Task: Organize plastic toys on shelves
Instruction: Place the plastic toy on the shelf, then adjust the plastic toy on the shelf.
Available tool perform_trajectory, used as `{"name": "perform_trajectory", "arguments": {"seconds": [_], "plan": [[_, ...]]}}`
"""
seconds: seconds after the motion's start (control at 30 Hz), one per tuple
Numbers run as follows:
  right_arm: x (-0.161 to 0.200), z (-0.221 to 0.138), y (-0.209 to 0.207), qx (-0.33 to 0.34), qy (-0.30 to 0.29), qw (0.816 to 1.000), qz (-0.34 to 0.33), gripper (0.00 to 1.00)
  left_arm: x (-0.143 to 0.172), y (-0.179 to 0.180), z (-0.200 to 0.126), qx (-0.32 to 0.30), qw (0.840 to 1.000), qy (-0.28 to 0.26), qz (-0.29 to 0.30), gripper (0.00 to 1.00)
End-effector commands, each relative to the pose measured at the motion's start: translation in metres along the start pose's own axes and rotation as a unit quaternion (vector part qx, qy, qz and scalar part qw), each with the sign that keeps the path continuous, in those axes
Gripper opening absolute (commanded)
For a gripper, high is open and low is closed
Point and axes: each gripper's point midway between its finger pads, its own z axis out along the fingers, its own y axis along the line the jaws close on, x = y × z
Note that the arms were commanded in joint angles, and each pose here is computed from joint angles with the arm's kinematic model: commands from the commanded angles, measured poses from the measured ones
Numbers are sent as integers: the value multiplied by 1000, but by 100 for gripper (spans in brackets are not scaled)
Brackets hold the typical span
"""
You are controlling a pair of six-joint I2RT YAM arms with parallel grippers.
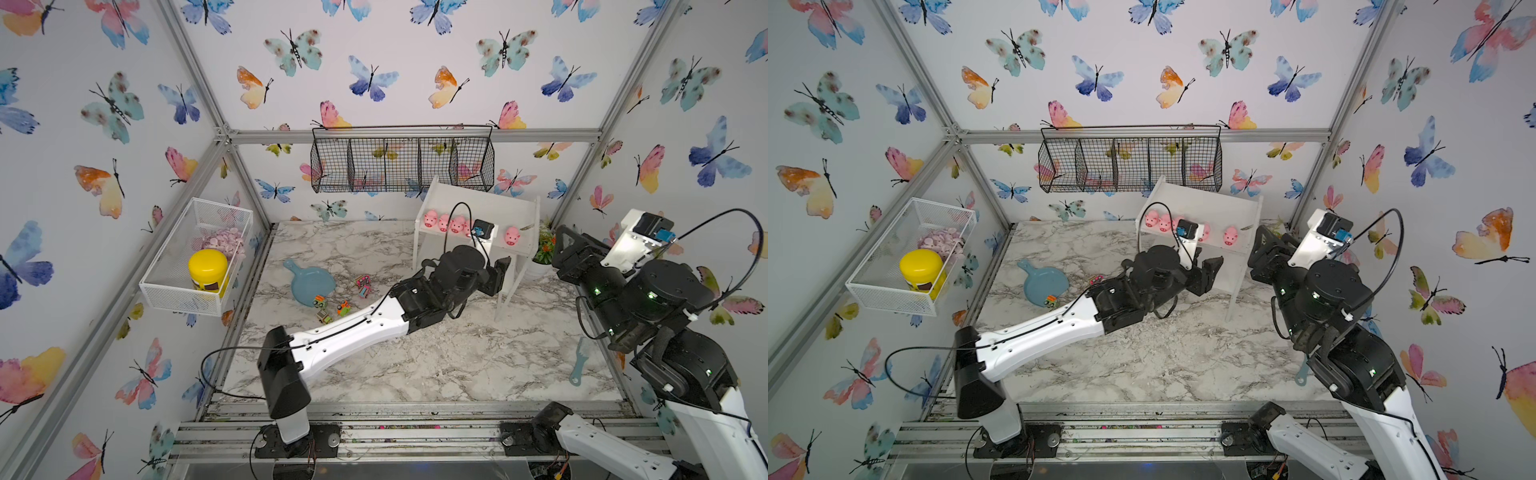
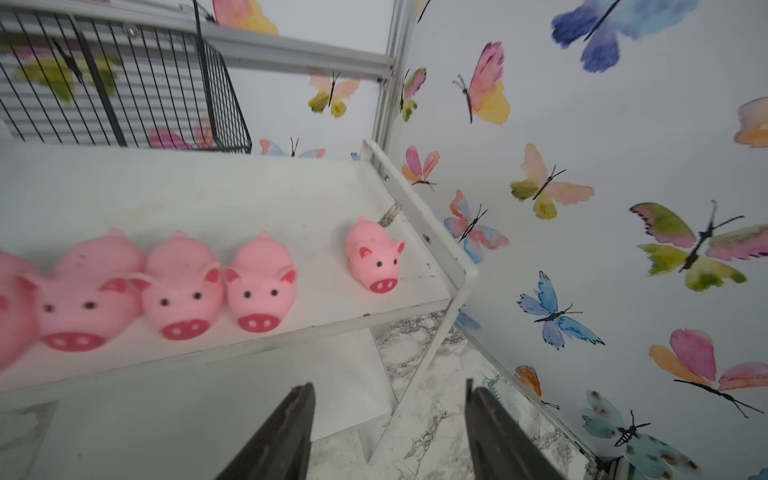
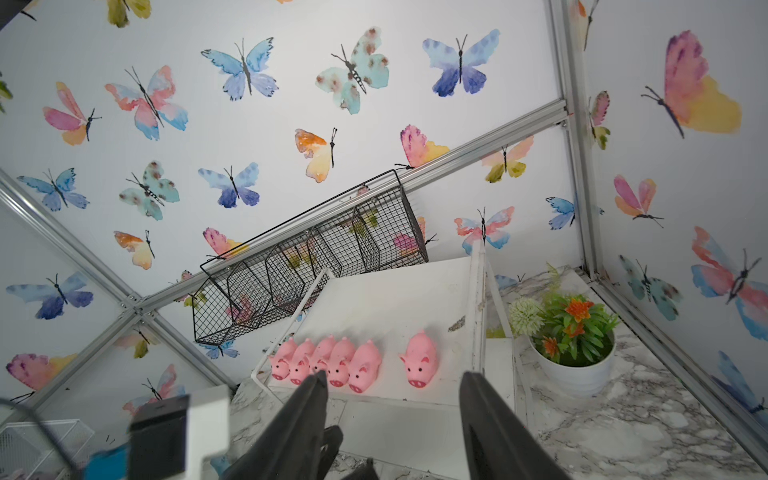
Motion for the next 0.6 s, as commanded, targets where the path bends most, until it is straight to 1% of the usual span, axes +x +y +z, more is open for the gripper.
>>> {"name": "perform_trajectory", "arguments": {"seconds": [0.0,0.1,0.17,0.23,0.33,0.4,0.47,0.53,0.57], "plan": [[23,15,26,-42,74,995,-55,56,-49,1,-62,48,995,-85,-1,73],[35,32,52,-76,125,986,-78,56,-36,29,-91,61,994,-86,12,82],[46,44,67,-96,160,979,-86,56,-24,50,-107,78,994,-81,14,84],[56,56,76,-113,193,971,-82,56,-12,78,-119,61,995,-79,-7,90],[68,78,64,-130,248,959,-30,55,6,120,-136,26,996,-77,-46,92],[74,90,45,-128,273,953,15,51,20,142,-146,0,996,-72,-61,93],[76,97,31,-104,278,955,25,47,32,155,-153,-17,995,-66,-71,93],[77,100,18,-65,281,957,18,43,42,166,-159,-31,995,-61,-77,93],[75,102,10,-40,281,959,13,42,46,170,-162,-38,994,-61,-79,93]]}}
